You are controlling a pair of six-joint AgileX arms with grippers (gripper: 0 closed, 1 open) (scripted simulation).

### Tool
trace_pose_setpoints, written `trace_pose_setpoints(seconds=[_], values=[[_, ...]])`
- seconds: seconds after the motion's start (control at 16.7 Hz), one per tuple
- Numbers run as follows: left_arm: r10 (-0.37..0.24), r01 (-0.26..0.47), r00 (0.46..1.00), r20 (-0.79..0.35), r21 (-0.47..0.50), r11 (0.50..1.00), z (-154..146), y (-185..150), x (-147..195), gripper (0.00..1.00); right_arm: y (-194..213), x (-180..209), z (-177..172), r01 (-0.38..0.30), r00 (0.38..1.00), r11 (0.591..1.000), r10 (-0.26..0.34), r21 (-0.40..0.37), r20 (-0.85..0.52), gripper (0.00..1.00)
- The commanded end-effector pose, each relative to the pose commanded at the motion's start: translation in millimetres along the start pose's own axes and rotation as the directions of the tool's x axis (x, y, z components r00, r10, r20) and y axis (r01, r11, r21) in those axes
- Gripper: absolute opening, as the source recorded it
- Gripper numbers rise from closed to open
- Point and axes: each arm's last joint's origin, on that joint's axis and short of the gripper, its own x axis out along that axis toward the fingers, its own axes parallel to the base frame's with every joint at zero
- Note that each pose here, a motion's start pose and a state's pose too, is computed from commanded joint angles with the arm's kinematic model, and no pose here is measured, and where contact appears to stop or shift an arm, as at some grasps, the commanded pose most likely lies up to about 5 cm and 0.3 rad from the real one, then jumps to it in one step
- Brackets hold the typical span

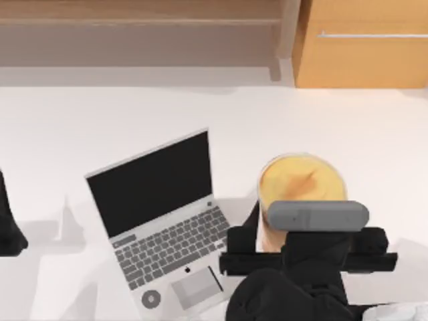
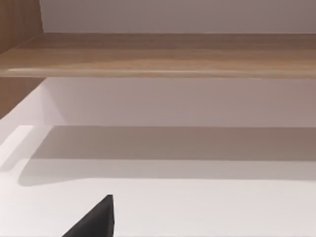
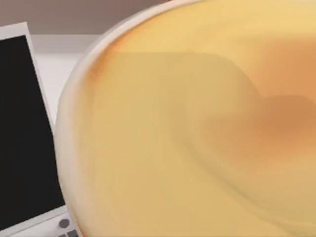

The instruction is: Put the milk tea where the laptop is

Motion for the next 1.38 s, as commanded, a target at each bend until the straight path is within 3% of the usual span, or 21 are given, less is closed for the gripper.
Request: trace_pose_setpoints(seconds=[0.96, 1.38], values=[[0.000, 0.000, 1.000, 0.000, 0.000, 1.000, 0, 0, 0, 1.00, 4, 1, -9, -0.020, 0.999, 0.997, 0.017, 0.074, 0.032, 0.00], [0.000, 0.000, 1.000, 0.000, 0.000, 1.000, 0, 0, 0, 1.00, 0, 9, -28, 0.000, 1.000, 1.000, 0.000, 0.002, 0.001, 0.00]])
